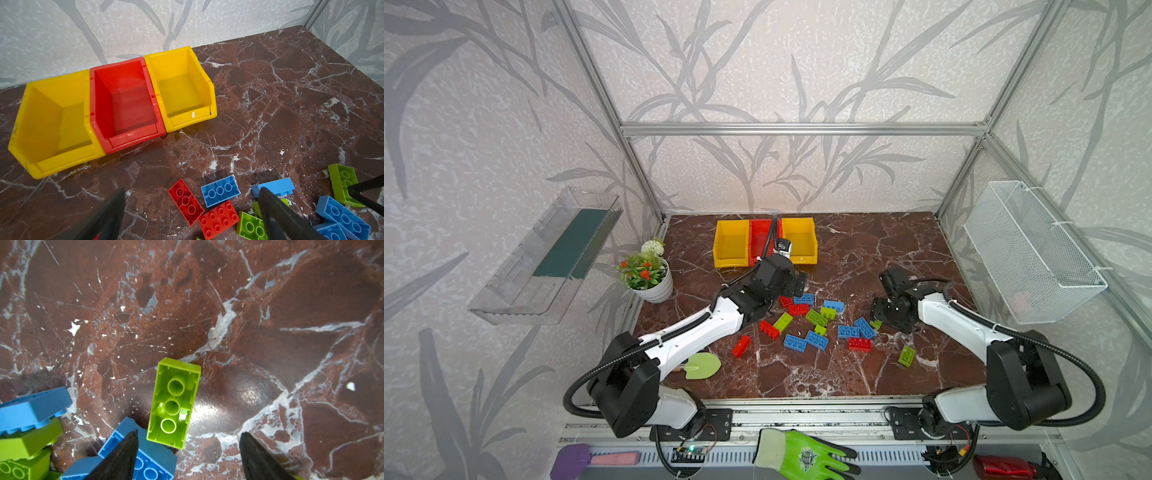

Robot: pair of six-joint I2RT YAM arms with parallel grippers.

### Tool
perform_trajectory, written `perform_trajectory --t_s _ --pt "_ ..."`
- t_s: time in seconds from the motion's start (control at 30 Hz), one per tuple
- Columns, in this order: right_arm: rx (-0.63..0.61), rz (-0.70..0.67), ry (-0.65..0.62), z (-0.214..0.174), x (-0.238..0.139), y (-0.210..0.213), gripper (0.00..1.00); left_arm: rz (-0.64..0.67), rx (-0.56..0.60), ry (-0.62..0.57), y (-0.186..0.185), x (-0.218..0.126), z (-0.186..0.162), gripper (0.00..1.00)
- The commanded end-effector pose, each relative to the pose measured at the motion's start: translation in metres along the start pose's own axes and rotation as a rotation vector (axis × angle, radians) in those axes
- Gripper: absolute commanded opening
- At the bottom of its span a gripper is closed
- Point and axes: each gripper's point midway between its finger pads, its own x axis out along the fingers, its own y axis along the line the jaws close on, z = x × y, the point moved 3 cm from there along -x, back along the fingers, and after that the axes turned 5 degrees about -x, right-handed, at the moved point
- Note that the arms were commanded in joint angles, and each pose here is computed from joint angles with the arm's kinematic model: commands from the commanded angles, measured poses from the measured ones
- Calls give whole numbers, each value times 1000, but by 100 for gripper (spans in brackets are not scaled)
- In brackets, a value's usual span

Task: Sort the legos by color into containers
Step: 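Grasp a lime-green brick with the right gripper while the left arm reaches toward the bins, then carry the lime-green brick to the far yellow bin and release it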

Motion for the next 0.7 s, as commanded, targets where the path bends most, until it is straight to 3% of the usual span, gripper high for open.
perform_trajectory --t_s 0.0,0.1,0.5,0.67 --pt "0 0 8 1 6 3 77 27 -20 -28 7 -12 2 99" --pt "-20 -3 20 4 13 7 74 48 -25 -30 13 -16 1 99" --pt "-74 -40 93 17 33 20 41 179 -67 -65 39 -32 0 99" --pt "-151 -32 78 31 25 28 35 210 -63 -63 47 -31 -2 99"
